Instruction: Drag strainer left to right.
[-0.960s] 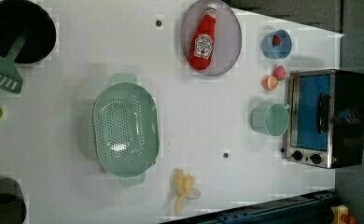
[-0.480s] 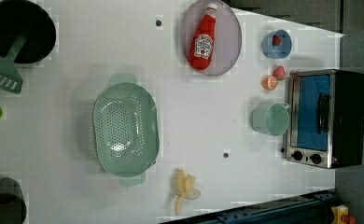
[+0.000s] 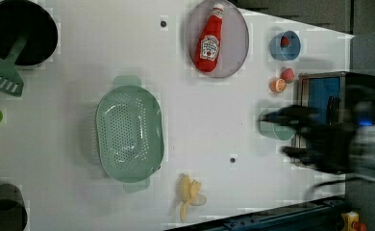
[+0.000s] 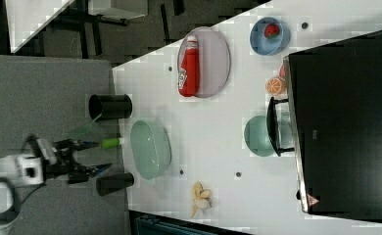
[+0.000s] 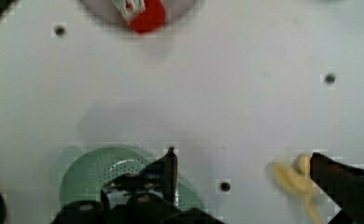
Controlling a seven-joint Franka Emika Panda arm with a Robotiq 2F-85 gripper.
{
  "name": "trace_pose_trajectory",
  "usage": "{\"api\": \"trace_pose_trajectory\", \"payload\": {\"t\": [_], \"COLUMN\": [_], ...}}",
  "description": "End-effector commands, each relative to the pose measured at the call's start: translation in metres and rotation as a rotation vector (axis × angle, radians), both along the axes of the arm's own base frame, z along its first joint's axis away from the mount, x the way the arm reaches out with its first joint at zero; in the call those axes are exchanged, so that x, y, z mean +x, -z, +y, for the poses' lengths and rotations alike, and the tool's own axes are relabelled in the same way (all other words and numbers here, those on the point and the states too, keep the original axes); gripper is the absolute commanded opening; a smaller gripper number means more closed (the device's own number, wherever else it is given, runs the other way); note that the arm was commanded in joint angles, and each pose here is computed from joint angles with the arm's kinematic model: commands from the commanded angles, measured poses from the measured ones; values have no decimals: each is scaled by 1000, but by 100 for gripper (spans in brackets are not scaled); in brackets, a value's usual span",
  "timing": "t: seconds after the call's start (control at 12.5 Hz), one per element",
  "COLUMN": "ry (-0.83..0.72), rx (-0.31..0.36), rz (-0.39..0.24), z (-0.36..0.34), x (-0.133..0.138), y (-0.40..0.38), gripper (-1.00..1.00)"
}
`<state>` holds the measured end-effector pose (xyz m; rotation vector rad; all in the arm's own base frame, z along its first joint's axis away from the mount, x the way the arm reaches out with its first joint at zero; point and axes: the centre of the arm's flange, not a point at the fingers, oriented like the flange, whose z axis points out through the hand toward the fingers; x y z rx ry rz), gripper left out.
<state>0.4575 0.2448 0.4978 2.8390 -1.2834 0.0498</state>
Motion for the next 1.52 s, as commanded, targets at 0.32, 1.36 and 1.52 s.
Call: {"api": "trace_pose_trajectory", "payload": {"t": [0.32, 1.36, 1.52], "ry": [449, 659, 660], "rx": [65, 194, 166], "rz": [53, 169, 165], "z": [74, 89, 87], "x": [7, 17, 14], "y": [77, 302, 322], "gripper": [100, 100, 100]}}
